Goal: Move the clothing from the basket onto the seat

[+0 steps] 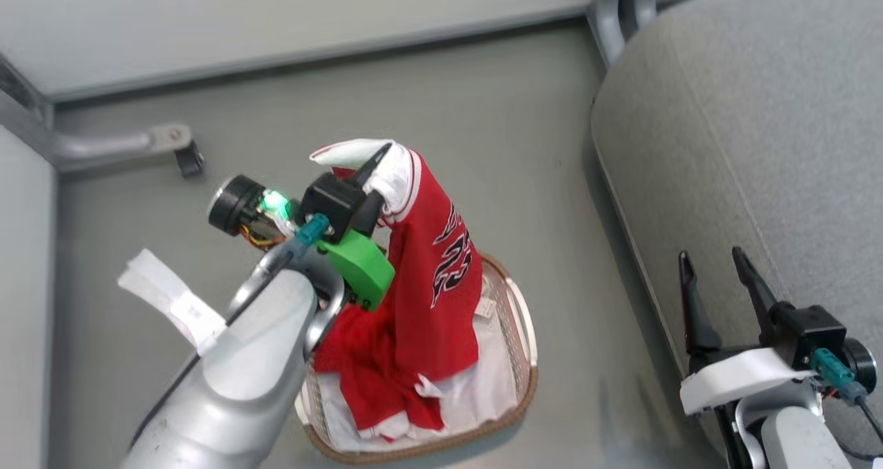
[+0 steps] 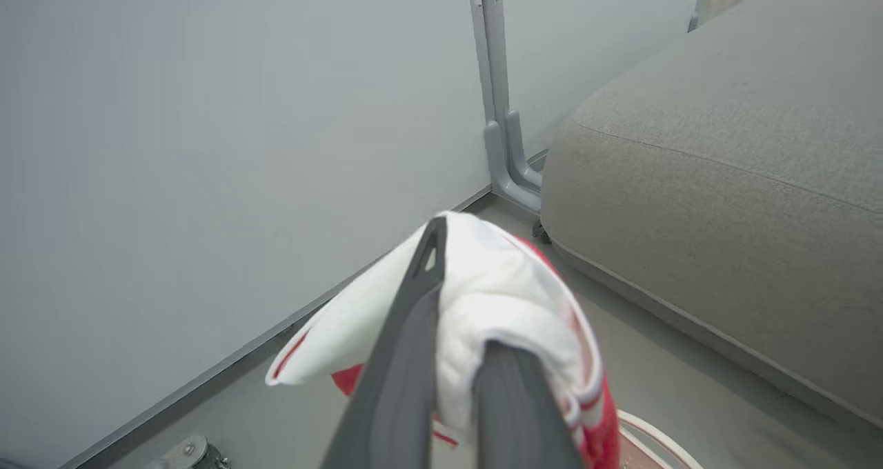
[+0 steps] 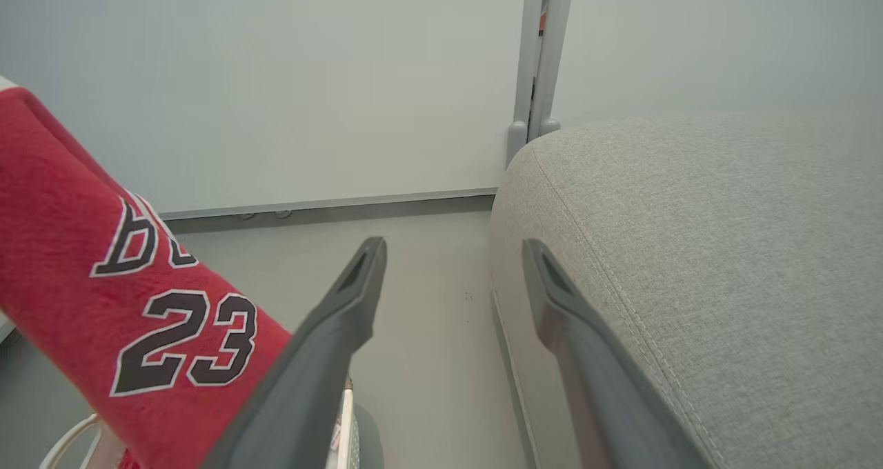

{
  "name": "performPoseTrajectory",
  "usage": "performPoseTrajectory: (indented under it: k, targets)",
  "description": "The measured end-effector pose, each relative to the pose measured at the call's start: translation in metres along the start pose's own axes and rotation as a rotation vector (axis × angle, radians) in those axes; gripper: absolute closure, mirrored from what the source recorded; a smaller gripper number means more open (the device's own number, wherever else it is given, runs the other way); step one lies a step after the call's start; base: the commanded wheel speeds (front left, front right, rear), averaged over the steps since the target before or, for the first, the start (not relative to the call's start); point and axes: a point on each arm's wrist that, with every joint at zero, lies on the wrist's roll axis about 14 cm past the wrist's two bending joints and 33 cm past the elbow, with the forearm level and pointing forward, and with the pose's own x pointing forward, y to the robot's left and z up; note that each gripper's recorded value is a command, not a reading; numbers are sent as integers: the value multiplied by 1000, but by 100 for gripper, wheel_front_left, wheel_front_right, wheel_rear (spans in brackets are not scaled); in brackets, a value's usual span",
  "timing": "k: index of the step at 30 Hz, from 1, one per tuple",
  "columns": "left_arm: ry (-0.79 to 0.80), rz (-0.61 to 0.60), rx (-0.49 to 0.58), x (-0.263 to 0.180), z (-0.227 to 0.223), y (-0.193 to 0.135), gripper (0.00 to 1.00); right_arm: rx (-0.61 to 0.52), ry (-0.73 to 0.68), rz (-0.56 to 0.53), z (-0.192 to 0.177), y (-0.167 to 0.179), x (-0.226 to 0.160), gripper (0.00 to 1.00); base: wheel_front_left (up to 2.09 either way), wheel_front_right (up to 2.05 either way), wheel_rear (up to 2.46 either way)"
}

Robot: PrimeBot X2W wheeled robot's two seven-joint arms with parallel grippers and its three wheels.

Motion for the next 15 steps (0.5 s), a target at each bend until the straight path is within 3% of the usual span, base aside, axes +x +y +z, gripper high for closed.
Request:
performPoseTrajectory:
  k: [8,15]
  targets:
    - [-147,73,185,-20,129,30,100,13,-133,91,47,31,-14,0,0,0,0]
    - [-210,126,259,-36,195,45,100,8,-205,161,72,55,-18,0,0,0,0]
